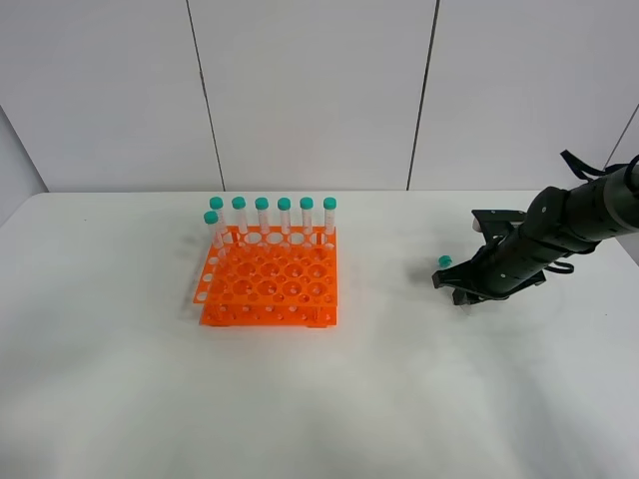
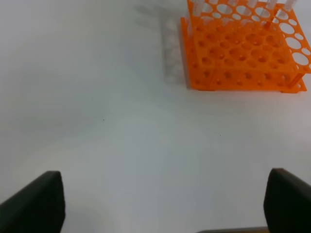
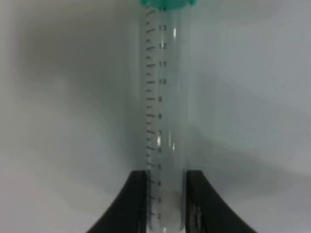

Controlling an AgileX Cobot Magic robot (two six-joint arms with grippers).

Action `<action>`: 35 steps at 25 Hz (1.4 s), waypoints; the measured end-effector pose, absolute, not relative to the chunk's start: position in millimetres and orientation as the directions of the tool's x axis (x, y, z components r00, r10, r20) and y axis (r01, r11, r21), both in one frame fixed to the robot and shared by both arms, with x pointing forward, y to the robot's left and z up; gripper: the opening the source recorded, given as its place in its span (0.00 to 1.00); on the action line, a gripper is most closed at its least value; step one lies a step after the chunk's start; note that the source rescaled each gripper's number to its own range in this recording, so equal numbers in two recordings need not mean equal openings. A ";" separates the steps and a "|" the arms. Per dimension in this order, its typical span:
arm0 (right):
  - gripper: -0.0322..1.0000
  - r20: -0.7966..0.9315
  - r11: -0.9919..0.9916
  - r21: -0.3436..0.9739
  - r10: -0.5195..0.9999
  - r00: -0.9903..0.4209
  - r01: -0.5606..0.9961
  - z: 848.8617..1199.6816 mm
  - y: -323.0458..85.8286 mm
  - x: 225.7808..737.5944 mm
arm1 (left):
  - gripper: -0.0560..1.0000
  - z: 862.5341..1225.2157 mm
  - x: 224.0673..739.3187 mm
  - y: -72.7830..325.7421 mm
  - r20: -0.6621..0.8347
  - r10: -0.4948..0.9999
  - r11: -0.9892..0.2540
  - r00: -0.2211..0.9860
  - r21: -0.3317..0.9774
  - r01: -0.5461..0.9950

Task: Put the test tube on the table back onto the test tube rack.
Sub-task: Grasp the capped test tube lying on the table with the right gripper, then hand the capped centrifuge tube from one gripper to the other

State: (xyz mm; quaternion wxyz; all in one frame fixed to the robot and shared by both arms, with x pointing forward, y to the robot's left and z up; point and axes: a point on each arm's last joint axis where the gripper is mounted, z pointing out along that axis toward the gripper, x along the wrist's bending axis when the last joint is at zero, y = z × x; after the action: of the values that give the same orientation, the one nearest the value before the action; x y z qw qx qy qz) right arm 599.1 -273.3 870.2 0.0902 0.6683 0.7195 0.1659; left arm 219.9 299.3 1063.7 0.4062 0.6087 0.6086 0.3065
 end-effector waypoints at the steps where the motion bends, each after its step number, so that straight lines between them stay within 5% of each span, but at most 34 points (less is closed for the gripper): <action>1: 0.04 0.092 0.052 0.359 0.992 -0.091 0.932 870.2 -273.3 599.1 | 1.00 1063.7 219.9 299.3 -0.121 0.990 0.071 0.071 0.868 0.492; 9: 0.04 0.074 0.109 0.374 0.986 -0.147 0.921 879.2 -272.9 598.1 | 1.00 1063.7 219.9 299.3 -0.121 0.990 0.071 0.071 0.868 0.492; 26: 0.04 0.020 0.183 0.617 0.969 -0.248 0.766 968.6 -270.0 594.2 | 1.00 1063.7 219.9 299.3 -0.121 0.990 0.071 0.071 0.868 0.492; 35: 0.04 0.004 0.243 0.650 0.946 -0.323 0.720 975.4 -261.0 593.8 | 1.00 1063.7 219.9 299.3 -0.121 0.990 0.071 0.071 0.868 0.492</action>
State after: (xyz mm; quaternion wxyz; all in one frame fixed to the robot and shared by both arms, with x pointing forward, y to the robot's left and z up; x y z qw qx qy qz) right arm 593.8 -261.0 975.4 0.1999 0.5464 0.7625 0.2830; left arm 219.9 299.3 1063.7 0.4062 0.6087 0.6086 0.3065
